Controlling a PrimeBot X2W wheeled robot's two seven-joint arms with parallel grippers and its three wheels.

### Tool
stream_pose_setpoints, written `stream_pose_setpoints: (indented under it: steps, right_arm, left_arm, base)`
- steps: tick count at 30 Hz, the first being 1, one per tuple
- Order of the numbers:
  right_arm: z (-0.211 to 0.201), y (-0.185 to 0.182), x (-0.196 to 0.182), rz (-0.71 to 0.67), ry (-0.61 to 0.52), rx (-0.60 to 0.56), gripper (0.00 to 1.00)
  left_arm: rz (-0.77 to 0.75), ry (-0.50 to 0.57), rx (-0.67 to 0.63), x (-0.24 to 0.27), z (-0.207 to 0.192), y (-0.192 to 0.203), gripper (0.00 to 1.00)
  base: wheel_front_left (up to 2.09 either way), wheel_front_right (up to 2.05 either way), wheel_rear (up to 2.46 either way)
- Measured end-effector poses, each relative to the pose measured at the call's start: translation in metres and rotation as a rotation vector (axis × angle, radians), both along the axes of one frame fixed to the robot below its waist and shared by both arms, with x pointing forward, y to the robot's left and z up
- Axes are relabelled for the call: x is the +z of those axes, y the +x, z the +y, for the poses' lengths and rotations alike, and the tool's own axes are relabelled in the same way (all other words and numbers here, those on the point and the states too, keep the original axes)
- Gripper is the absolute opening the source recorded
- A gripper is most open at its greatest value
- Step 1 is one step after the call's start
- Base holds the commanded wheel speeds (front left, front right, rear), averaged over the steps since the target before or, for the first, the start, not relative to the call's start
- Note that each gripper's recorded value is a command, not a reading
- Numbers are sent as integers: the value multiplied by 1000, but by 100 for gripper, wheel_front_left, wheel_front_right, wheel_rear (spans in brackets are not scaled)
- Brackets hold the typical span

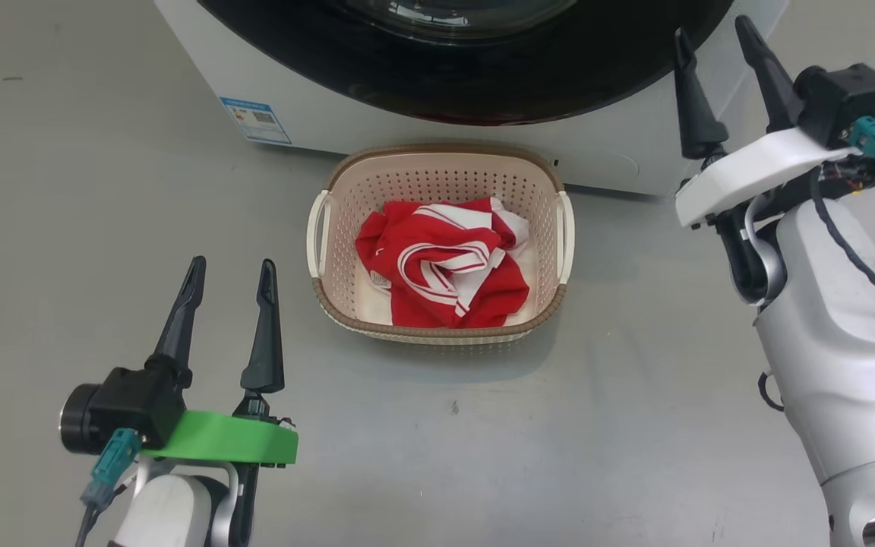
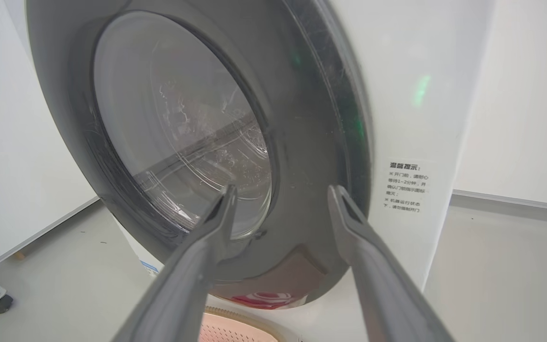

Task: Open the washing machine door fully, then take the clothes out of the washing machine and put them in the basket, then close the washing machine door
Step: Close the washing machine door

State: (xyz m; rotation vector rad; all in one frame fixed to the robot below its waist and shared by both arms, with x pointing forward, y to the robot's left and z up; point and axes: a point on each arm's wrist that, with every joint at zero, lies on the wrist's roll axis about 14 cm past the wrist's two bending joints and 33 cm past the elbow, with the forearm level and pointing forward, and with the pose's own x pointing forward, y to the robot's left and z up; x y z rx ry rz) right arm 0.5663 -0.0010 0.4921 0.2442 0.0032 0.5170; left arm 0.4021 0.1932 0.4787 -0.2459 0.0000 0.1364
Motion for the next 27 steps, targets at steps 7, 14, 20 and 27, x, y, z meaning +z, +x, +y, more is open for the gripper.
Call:
stream_pose_setpoints:
  steps: [7, 14, 20, 27]
  right_arm:
    - [-18, -26, -3, 23, 11, -42, 100]
    - [-42, -66, -19, 86, 18, -111, 100]
    - [-68, -91, -21, 99, 15, -189, 100]
    - [-85, -123, -22, 107, 10, -234, 100]
  left_arm:
    - [-10, -6, -27, 3, -8, -3, 100]
    - [-3, -9, -67, 2, -20, -11, 100]
    - [-1, -9, -103, 2, -29, -18, 100]
    - [4, -15, -141, 1, -42, -27, 100]
  base:
    - [0, 0, 0]
    - [0, 0, 0]
    - [0, 0, 0]
    - [0, 0, 0]
